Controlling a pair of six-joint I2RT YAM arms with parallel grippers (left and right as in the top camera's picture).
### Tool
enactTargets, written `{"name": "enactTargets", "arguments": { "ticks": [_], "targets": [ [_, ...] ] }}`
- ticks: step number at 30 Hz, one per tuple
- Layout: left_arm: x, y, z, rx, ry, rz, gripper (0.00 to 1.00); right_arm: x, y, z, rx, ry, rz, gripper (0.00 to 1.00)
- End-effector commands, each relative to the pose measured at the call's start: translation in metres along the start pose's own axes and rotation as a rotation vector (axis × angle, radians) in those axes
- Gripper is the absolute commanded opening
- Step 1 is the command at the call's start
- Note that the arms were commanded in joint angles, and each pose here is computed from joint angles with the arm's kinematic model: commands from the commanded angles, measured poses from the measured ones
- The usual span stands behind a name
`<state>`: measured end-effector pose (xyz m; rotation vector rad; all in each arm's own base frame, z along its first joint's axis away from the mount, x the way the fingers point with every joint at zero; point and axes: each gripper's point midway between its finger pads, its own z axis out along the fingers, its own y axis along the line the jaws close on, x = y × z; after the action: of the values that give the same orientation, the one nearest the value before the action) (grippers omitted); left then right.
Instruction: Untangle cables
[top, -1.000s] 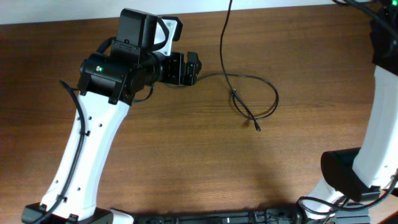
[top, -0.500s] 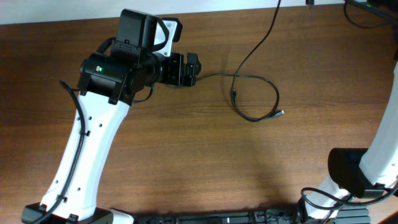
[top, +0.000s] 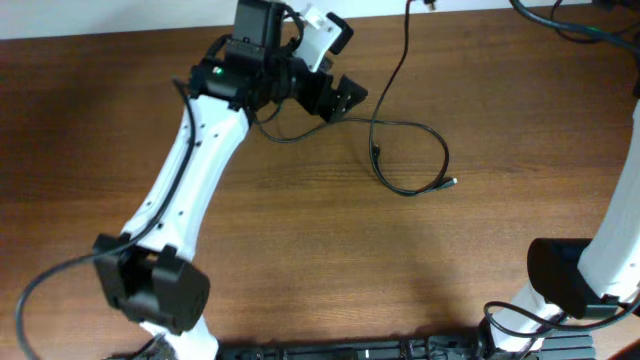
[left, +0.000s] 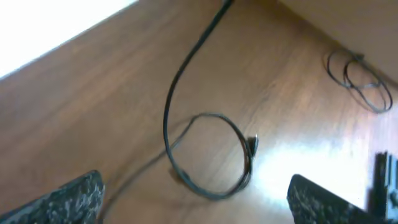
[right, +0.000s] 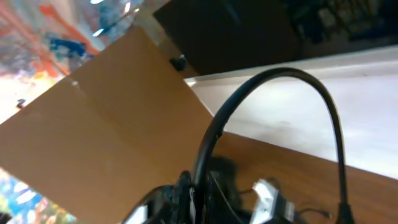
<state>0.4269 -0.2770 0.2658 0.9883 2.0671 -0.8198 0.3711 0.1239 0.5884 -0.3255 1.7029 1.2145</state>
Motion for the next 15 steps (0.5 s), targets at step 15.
{"name": "enactTargets", "arguments": {
  "ticks": [15],
  "targets": [
    [-0.081, -0.063, 0.048, 0.223, -0.352, 0.384, 0.95, 0.006, 0.029, -0.007, -0.11, 0.047, 0.024, 0.04]
  ]
}}
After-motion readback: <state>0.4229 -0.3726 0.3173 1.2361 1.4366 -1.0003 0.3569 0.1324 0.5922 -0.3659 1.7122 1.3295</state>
